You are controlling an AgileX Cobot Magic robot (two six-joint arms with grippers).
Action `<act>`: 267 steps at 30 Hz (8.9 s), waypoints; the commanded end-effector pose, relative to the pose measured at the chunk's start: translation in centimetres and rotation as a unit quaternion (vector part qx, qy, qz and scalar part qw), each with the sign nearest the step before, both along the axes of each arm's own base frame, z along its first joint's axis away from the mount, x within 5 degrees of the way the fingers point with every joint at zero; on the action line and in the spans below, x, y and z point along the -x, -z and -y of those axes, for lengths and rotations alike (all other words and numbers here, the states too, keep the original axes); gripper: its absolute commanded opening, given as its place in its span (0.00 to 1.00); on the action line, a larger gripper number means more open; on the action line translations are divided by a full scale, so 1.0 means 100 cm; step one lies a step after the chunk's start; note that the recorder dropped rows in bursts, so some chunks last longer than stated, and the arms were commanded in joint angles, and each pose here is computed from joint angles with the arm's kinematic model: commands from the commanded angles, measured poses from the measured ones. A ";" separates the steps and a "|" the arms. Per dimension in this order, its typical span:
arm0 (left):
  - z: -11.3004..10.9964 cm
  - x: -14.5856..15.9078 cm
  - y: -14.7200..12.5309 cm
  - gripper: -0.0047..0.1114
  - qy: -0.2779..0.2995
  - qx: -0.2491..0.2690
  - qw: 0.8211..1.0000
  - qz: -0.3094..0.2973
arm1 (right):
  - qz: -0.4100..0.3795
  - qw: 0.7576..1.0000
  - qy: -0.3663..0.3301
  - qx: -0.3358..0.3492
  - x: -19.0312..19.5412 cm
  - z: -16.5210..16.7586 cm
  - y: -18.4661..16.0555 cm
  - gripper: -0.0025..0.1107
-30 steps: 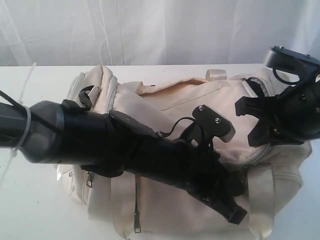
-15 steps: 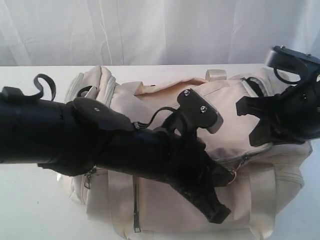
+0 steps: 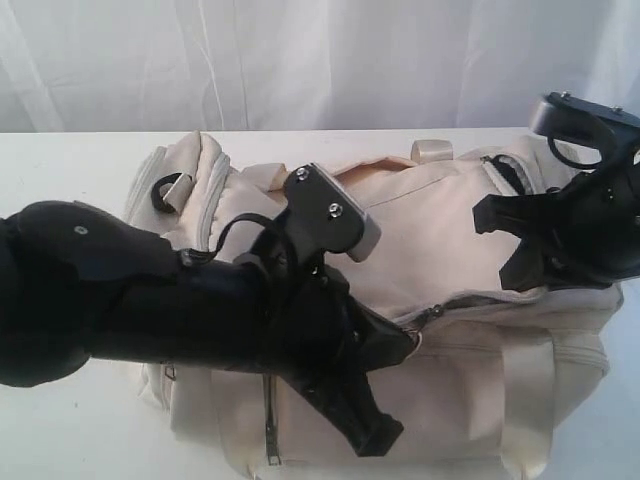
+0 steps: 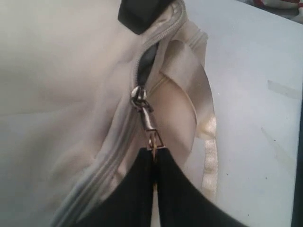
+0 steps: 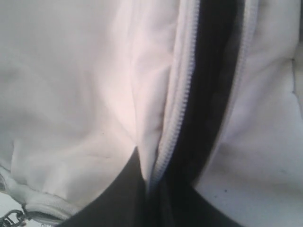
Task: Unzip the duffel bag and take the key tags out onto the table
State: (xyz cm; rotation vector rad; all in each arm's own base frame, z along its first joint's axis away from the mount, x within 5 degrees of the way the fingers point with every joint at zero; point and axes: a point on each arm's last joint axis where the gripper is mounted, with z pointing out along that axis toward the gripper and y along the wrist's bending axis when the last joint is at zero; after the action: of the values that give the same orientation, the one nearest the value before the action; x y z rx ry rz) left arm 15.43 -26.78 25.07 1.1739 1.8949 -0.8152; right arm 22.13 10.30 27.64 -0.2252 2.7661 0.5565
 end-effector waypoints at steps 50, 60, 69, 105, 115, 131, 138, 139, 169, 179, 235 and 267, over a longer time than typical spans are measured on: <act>-0.136 0.045 -0.032 0.04 -0.208 0.062 0.970 0.114 | 0.012 1.000 -0.020 0.011 0.001 0.001 -0.002 0.05; -0.151 0.039 -0.034 0.04 -0.268 0.035 0.952 0.143 | 0.018 0.999 -0.026 0.013 0.001 0.001 -0.002 0.05; -0.161 0.037 -0.018 0.04 -0.304 -0.010 0.941 0.148 | 0.034 0.998 -0.042 0.018 -0.001 0.001 -0.002 0.05; -0.112 0.044 -0.036 0.04 -0.141 0.137 0.980 0.003 | 0.222 0.970 -0.094 -0.008 0.041 0.014 -0.069 0.33; -0.133 0.041 -0.009 0.04 -0.065 0.065 0.984 -0.153 | 0.265 0.934 -0.237 -0.039 0.057 -0.003 -0.075 0.12; -0.150 -0.002 -0.043 0.04 -0.084 -0.047 0.988 -0.117 | 0.385 0.786 -0.481 -0.050 0.082 -0.106 -0.056 0.47; -0.151 -0.010 -0.045 0.04 -0.115 -0.040 0.989 -0.083 | 0.426 0.739 -0.522 0.019 0.082 -0.140 -0.032 0.51; -0.152 -0.011 -0.046 0.04 -0.120 -0.041 0.989 -0.076 | 0.426 0.733 -0.530 0.026 0.082 -0.143 -0.028 0.53; -0.132 -0.102 -0.054 0.04 -0.179 -0.081 0.981 0.004 | 0.346 0.729 -0.587 0.057 0.083 -0.150 0.003 0.02; -0.112 -0.170 -0.061 0.04 -0.204 -0.087 0.973 0.066 | 0.338 0.737 -0.583 0.054 0.084 -0.150 0.003 0.02; -0.201 0.053 -0.073 0.04 -0.166 -0.114 0.979 0.015 | 0.359 0.778 -0.502 0.119 0.100 -0.090 -0.053 0.46; -0.215 0.093 -0.064 0.04 -0.200 -0.056 0.973 0.104 | 0.456 0.749 -0.400 0.267 0.040 -0.121 -0.040 0.02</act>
State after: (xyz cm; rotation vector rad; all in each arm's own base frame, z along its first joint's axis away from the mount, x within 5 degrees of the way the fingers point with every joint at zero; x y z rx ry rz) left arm 6.37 -5.16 31.59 0.8705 1.9220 -0.3262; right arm 17.05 21.86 29.59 -1.5336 1.7899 -0.1638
